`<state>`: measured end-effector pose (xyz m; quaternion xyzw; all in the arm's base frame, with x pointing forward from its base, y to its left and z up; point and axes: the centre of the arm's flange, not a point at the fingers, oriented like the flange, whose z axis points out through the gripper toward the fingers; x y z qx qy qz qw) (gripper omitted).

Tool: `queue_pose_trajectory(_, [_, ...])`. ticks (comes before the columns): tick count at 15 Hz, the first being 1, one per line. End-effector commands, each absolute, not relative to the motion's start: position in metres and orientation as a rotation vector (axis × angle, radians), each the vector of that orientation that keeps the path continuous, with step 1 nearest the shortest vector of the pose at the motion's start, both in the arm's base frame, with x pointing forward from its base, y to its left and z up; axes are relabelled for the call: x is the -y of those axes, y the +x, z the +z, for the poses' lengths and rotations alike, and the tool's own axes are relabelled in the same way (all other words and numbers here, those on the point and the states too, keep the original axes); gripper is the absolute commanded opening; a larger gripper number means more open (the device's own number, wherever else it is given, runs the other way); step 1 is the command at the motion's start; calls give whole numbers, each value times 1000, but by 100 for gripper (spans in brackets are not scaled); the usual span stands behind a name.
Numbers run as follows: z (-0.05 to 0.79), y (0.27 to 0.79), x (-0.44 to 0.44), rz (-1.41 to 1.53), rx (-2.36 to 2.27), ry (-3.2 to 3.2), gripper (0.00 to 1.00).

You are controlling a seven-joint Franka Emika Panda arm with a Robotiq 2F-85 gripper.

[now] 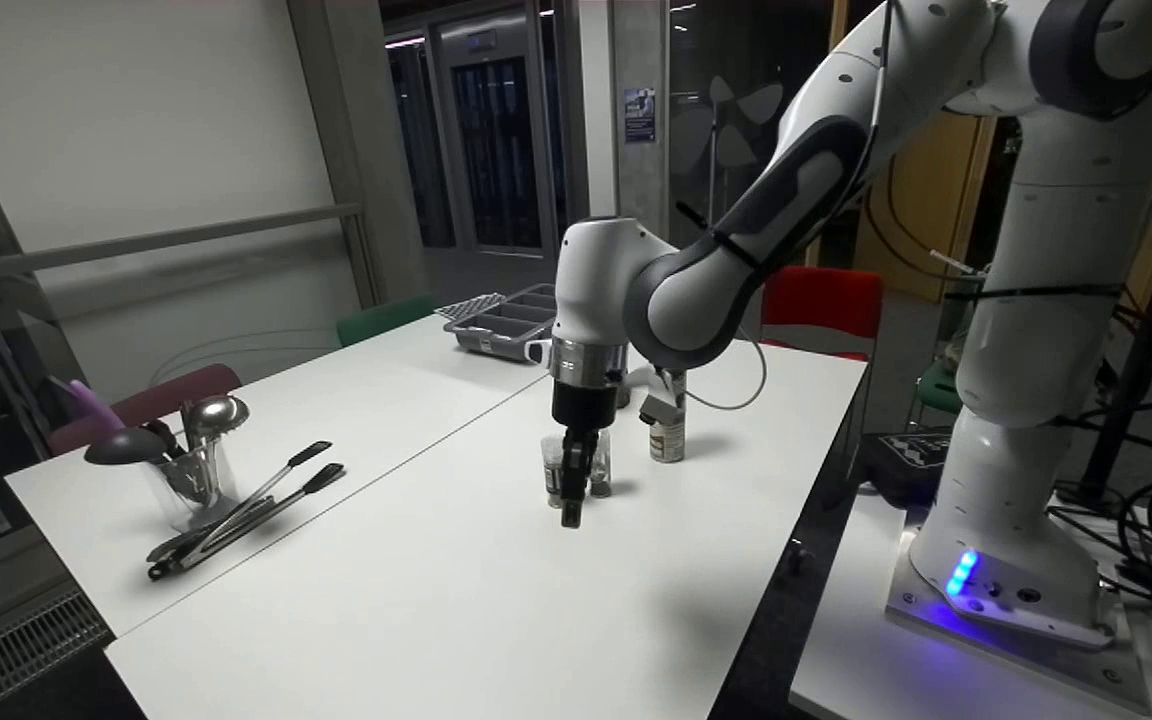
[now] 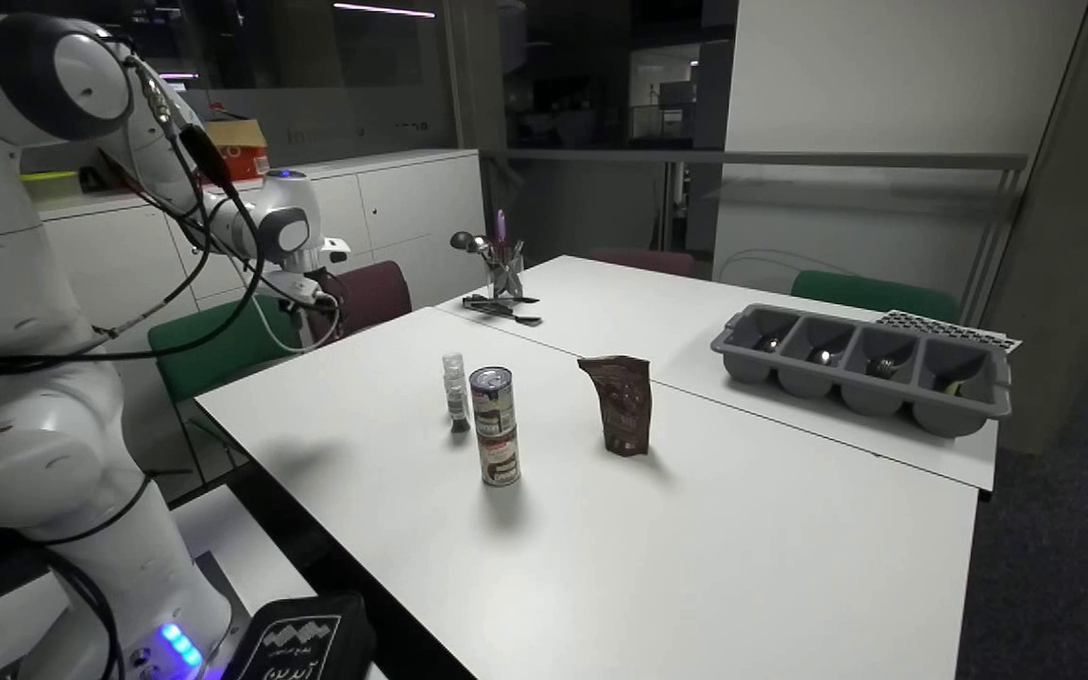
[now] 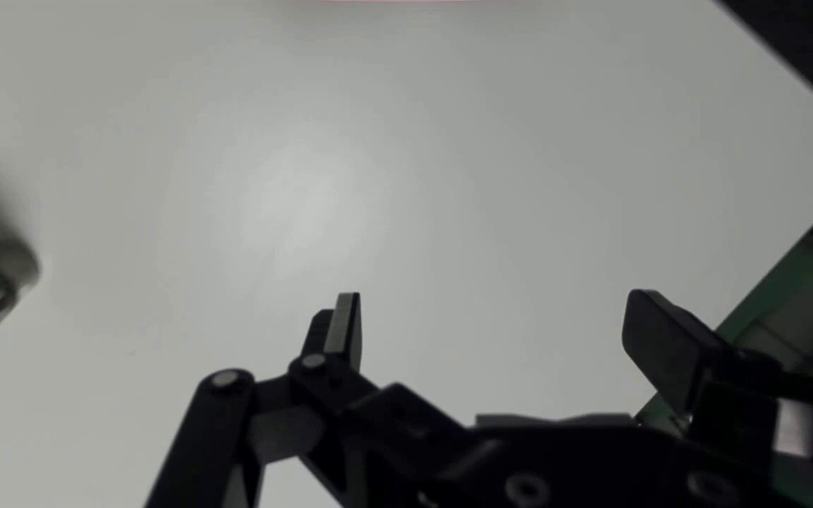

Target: Put the bottle upright

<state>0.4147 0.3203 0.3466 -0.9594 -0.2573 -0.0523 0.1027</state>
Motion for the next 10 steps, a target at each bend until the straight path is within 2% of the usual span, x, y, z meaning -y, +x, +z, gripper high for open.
queue_pose_trajectory(1, [375, 398, -311, 111, 737, -2718, 100])
queue_pose_trajectory(3, [367, 408, -300, 259, 627, -2751, 100])
queue_pose_trajectory(4, [356, 401, -322, 172, 697, -2734, 100])
queue_pose_trajectory(10, [356, 410, -301, 236, 639, -2747, 100])
